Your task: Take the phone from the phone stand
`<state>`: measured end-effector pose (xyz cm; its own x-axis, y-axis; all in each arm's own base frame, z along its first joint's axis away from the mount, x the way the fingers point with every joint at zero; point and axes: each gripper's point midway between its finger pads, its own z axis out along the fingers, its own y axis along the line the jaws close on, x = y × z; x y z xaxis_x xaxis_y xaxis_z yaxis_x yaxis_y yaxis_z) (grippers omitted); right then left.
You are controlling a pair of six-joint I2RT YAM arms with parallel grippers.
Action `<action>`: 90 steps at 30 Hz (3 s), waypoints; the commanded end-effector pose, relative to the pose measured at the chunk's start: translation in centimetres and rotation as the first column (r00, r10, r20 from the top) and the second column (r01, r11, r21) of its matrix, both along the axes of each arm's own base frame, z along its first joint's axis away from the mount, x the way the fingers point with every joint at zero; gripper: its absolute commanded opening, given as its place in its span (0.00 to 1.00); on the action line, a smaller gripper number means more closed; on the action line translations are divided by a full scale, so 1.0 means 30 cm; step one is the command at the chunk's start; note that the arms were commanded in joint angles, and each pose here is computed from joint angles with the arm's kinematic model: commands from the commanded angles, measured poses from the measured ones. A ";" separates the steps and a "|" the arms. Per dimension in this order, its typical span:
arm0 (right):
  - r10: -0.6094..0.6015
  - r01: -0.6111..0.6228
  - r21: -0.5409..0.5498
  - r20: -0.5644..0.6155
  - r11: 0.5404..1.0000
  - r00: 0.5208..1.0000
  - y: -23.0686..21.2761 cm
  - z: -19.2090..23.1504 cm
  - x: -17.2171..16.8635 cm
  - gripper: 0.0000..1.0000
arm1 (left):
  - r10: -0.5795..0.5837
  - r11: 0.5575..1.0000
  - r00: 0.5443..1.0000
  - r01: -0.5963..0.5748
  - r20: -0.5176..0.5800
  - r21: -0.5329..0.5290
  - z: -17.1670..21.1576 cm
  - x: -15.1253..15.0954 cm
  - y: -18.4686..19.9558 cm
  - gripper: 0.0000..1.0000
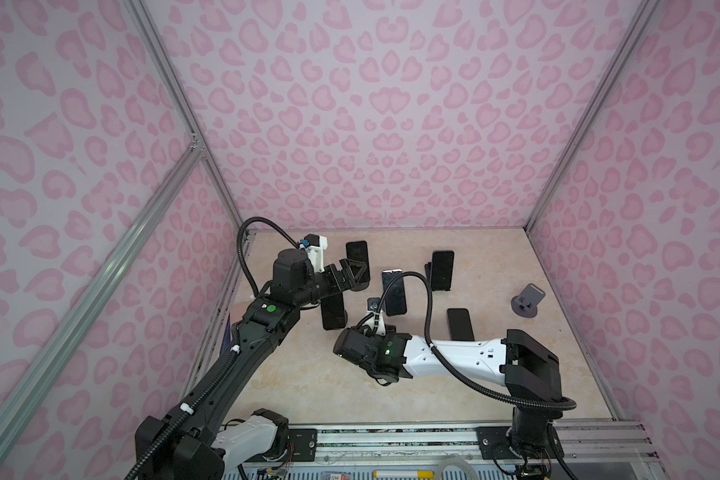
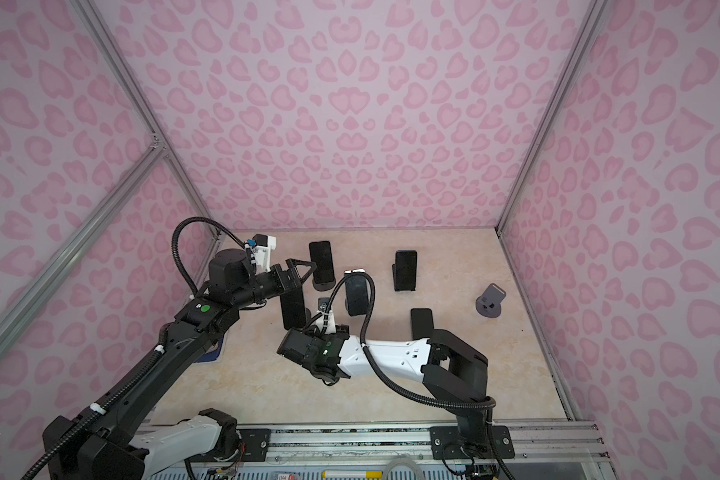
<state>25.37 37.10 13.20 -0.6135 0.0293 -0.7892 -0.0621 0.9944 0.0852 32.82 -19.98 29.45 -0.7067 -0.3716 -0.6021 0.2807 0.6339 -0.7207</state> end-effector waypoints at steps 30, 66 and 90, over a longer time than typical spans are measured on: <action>0.052 -0.044 -0.060 0.139 0.997 0.989 -0.247 0.226 -0.003 0.69 | 0.001 1.000 1.000 -0.001 0.020 -0.023 0.013 0.006 -0.010 0.97; -0.026 0.019 -0.085 -0.082 0.996 0.996 -0.636 0.070 0.222 0.68 | -0.227 0.974 0.972 0.226 -0.058 -0.021 -0.079 -0.103 -0.237 0.99; 0.025 -0.043 -0.054 -0.299 0.998 0.954 -0.601 -0.082 0.295 0.67 | -0.316 0.948 0.947 0.317 -0.052 0.002 -0.079 -0.172 -0.311 0.99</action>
